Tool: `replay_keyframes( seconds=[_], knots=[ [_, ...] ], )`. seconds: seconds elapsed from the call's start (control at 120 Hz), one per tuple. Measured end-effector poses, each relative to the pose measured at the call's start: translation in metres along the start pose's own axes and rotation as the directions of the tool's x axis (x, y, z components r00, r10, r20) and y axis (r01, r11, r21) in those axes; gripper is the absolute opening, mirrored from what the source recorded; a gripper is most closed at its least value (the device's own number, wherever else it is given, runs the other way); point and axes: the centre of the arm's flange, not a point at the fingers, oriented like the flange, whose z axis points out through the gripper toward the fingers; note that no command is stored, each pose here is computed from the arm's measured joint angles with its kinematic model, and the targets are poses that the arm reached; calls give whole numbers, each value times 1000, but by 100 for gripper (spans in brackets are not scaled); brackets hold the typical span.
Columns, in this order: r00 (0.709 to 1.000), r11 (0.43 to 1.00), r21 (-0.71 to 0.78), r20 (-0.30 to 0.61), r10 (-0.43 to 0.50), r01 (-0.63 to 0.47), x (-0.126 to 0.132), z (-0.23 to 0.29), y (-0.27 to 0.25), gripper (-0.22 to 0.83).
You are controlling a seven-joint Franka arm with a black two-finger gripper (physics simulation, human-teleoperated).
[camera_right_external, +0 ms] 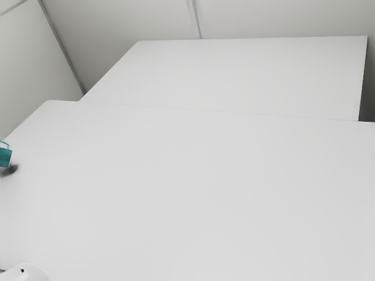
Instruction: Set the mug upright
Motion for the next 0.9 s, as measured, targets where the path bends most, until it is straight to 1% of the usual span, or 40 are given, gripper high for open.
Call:
replay_keyframes(
  seconds=[0.083, 0.158, 0.233, 0.317, 0.4, 0.442, 0.517, 0.6, 0.742, 0.9],
  knots=[
    [1000, 1000, 4, 19, 15, -15, 11, -1, 6, -14],
    [998, 999, 5, 56, 34, -35, 29, 0, 16, -15],
    [991, 998, 8, 121, 64, -65, 55, 3, 32, -15],
    [976, 996, -4, 198, 93, -94, 82, 13, 53, -15],
    [957, 995, -8, 274, 96, -97, 96, 18, 75, -16],
    [945, 995, -10, 312, 95, -97, 102, 23, 86, -16],
    [915, 994, -15, 389, 110, -113, 120, 43, 107, -16],
    [883, 991, -18, 453, 124, -131, 139, 62, 133, -16],
    [838, 989, -15, 530, 130, -144, 157, 87, 176, -16],
    [782, 982, -15, 603, 158, -187, 186, 122, 228, -16]
  ],
)
